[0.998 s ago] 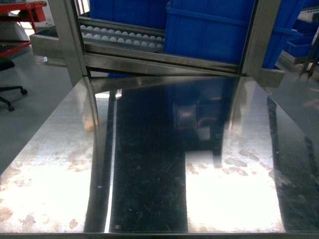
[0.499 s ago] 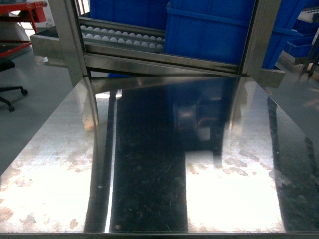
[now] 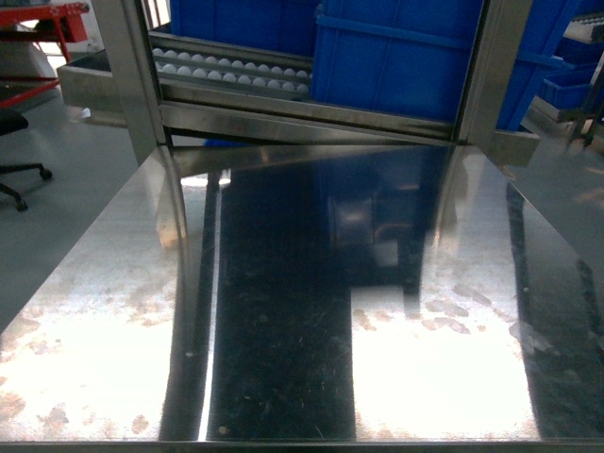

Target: Pick capacitor and pack into box

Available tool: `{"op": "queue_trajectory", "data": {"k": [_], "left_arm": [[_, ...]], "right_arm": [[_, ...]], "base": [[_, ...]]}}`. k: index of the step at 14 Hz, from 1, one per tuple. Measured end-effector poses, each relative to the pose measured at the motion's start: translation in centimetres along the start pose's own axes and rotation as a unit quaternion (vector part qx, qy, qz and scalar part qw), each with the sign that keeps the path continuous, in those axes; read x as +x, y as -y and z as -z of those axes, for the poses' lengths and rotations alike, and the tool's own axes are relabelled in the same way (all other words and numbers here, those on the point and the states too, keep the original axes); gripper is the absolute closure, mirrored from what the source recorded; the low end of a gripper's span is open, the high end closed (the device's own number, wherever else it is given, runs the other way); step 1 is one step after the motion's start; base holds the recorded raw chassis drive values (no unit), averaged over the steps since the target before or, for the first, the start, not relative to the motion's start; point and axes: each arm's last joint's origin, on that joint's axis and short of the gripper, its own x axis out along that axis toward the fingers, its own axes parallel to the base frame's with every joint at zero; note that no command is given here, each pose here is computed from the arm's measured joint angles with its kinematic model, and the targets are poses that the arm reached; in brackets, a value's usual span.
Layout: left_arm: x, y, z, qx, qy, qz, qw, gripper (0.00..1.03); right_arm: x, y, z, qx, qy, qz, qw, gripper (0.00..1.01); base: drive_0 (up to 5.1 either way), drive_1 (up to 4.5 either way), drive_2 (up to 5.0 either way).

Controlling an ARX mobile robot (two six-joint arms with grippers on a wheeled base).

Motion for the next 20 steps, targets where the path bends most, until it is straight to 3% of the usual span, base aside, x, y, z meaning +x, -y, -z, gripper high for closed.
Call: {"op": "queue_trajectory", "data": {"k": [20], "left_arm": [[0.00,0.00,0.00,0.000,0.000,0.000,1.0000,0.59]], "right_arm": [[0.00,0.00,0.00,0.000,0.000,0.000,1.0000,0.03]], "base": [[0.0,0.00,0.0]]}}
